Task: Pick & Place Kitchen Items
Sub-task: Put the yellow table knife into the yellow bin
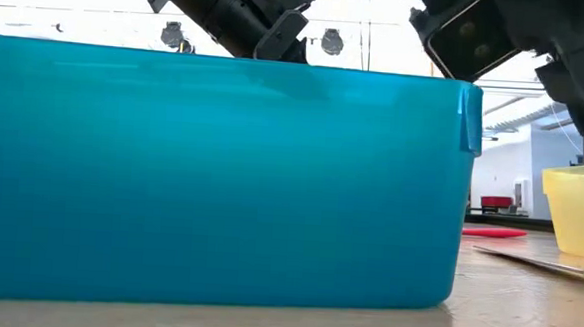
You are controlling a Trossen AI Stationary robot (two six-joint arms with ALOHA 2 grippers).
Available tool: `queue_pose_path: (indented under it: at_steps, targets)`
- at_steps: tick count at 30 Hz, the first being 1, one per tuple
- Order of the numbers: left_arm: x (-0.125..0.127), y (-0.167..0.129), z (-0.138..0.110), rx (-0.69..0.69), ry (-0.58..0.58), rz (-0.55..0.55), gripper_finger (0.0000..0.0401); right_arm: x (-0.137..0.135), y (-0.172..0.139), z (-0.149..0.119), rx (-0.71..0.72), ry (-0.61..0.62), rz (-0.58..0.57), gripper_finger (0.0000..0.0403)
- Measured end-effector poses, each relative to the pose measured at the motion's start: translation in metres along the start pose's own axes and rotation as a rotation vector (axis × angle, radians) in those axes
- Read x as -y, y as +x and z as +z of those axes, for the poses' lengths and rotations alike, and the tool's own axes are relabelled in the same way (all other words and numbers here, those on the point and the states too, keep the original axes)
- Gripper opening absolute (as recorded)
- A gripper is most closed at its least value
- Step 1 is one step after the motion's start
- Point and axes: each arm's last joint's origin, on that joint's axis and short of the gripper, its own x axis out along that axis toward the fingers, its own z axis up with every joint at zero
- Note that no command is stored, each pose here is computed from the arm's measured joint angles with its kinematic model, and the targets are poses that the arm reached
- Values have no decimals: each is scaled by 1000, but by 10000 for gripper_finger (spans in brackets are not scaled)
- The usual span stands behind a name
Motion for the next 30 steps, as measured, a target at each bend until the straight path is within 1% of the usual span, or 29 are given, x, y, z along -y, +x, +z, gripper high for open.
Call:
queue_pose_path:
  at_steps: [4, 10, 13, 17, 19, 24, 27, 30]
  targets:
    - [-1, 0, 0, -1, -1, 1, 131, 0, 0, -1, -6, 17, -3, 89]
    - [-1, 0, 0, -1, 0, 2, 131, 1, 0, -1, -2, 128, -9, 145]
    - [-1, 0, 0, 0, 0, 1, 131, 4, 0, -1, -3, 206, -38, 162]
    - [-1, 0, 0, -1, 0, 2, 131, 7, 0, -3, -54, 282, -78, 164]
    - [-1, 0, 0, 0, 3, 2, 131, 8, 2, -3, -76, 296, -88, 161]
    - [-2, 1, 0, -2, 5, 5, 131, 8, 23, 3, -105, 285, -73, 159]
    - [-5, 2, 0, -4, 1, 12, 131, 8, 25, 5, -103, 251, -65, 159]
    - [-7, 3, -1, -9, -4, 18, 131, 7, 25, 5, -99, 262, -61, 159]
